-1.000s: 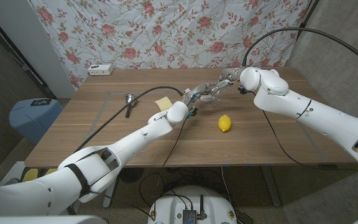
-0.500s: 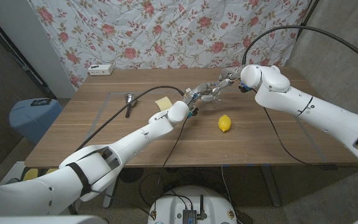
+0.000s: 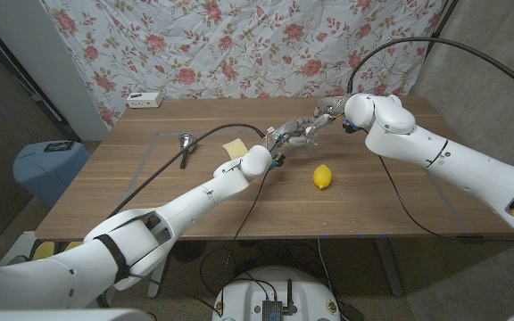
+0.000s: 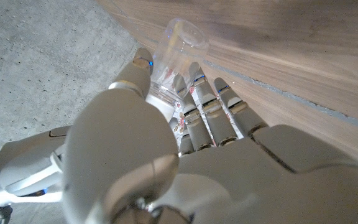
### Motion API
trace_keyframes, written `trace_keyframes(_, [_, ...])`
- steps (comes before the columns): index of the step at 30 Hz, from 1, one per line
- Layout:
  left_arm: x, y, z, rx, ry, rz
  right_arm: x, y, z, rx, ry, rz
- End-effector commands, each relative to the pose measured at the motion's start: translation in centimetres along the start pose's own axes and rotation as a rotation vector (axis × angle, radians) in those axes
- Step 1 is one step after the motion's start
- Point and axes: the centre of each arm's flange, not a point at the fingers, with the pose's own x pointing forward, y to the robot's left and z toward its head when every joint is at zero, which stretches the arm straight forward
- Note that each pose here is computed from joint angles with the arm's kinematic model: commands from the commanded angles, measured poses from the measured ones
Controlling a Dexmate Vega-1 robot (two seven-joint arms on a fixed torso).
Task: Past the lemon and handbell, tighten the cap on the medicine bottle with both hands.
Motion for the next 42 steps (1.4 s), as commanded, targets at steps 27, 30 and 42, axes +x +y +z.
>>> trace_keyframes(27, [-0.13, 0.02, 0.07, 0.003, 0.0, 0.003, 0.16, 0.64, -0.21, 0.025, 0.005, -0.047])
trace_keyframes(30, [-0.07, 0.01, 0.13, 0.003, -0.002, 0.002, 0.1, 0.64, -0.28, 0.028, 0.005, -0.053])
trace_keyframes(42, [-0.06, -0.02, 0.19, 0.004, -0.004, 0.001, 0.15, 0.74, -0.26, 0.042, 0.008, -0.064])
